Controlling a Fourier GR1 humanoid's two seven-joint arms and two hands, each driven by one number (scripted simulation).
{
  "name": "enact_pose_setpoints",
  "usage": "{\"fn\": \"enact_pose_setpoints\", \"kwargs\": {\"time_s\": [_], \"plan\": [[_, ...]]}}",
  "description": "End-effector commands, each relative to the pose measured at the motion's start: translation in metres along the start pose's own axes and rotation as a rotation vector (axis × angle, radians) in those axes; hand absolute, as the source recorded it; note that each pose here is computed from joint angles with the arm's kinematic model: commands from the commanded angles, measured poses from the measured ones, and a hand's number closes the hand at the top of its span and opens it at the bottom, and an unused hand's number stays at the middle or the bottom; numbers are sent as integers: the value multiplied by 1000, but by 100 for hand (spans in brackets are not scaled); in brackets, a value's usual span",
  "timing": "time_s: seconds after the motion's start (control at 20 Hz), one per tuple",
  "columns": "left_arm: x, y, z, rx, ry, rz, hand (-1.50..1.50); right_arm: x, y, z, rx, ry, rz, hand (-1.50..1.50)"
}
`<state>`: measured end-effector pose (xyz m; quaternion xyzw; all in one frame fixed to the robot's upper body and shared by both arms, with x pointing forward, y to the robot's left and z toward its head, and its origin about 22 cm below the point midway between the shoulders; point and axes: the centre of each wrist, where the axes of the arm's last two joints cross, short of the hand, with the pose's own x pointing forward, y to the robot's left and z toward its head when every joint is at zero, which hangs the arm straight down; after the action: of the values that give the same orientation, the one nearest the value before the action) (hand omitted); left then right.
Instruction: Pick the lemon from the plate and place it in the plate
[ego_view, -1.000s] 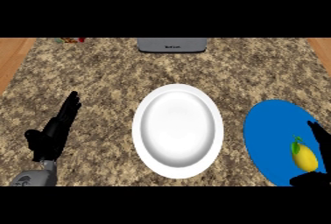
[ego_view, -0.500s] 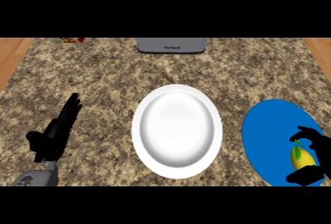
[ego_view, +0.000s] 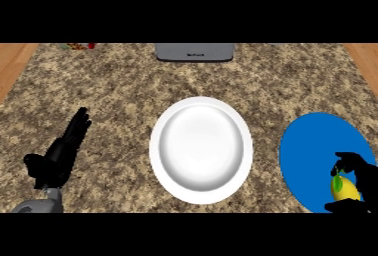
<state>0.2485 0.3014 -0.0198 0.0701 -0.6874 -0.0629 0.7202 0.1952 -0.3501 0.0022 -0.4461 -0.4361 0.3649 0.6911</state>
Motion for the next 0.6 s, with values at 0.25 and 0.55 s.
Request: {"fn": "enact_pose_setpoints", "kwargs": {"time_s": [0.25, 0.55], "plan": [[-4, -8, 3, 6, 11, -5, 0, 8, 28, 113, -148, 1, -28, 150], [-8, -11, 6, 23, -2, -3, 0, 24, -17, 162, -226, -102, -68, 150]]}}
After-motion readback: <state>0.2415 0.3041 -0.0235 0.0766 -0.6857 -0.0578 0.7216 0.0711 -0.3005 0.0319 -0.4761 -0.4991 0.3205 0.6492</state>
